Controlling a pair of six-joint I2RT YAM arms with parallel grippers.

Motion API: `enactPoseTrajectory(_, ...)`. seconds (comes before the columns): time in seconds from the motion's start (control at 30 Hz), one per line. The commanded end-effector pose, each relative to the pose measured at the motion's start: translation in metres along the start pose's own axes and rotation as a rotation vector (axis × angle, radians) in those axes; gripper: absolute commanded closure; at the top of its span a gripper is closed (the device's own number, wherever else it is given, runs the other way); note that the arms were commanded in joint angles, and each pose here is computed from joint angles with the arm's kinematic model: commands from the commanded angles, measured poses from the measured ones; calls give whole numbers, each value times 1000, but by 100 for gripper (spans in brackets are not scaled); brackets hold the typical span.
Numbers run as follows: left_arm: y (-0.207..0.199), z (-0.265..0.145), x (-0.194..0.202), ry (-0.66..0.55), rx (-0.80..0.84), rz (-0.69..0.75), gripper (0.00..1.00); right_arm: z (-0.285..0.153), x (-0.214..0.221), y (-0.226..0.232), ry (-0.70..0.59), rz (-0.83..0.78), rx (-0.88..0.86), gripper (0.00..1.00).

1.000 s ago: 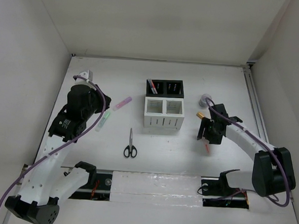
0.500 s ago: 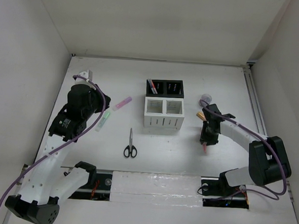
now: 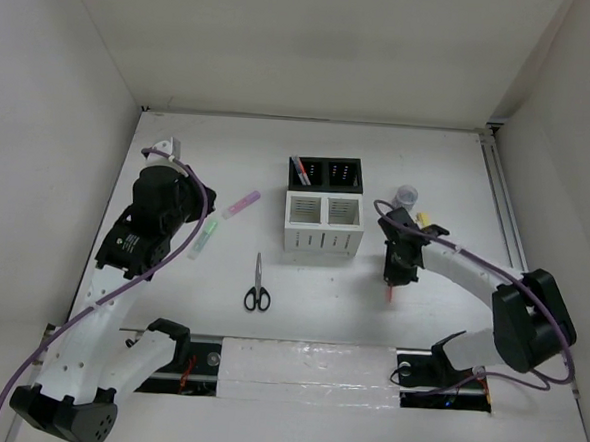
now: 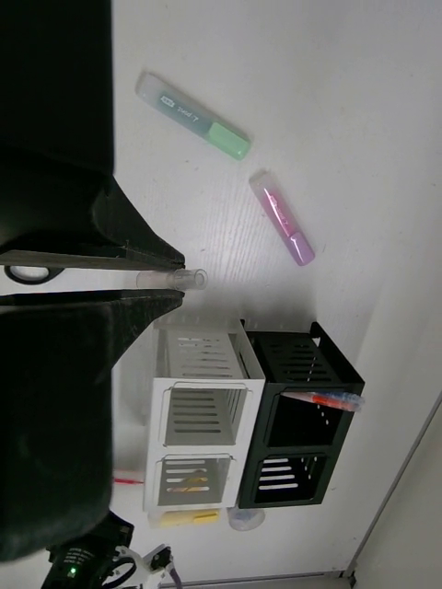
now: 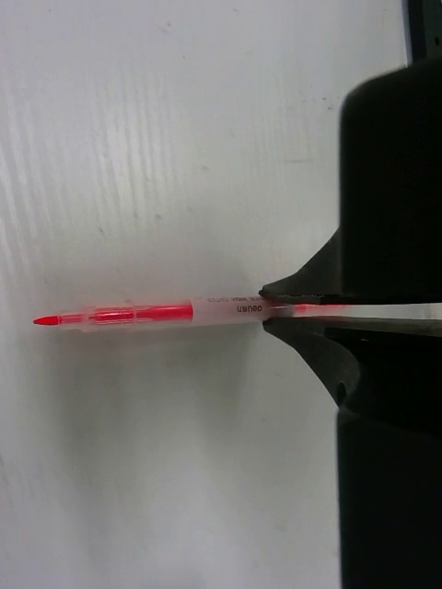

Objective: Sort the stationery into containers
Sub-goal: Pick up the pen from the center of the board.

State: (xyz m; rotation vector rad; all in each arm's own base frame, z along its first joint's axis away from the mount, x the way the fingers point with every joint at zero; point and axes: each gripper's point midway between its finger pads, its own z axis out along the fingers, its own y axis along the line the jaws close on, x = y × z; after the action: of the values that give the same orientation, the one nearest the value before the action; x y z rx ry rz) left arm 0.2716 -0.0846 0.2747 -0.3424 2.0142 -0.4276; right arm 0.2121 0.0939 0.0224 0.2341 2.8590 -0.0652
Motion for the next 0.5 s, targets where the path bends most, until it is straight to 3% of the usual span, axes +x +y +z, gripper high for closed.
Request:
enactPoseTrajectory(0.0,-18,-11,-23,-62,70,-12,100,-47,-32,27,-181,26,-67,100)
enactPoseTrajectory(0.13,-46,-19,-37,-87,208,-23,100,-119,-45,36,-380,117,-203,100)
enactPoseTrajectory(0.3,-83,-32,-51,-90,379,-6,100,-171,-32,54,-480,129,-413,100)
enactPoseTrajectory(0.4,-111,-56,-60,-129,558,27,100,-192,-20,85,-488,39,-595,100)
enactPoseTrajectory(0.47,-128,-82,-67,-180,681,36,100,-224,-13,126,-517,-51,-830,100)
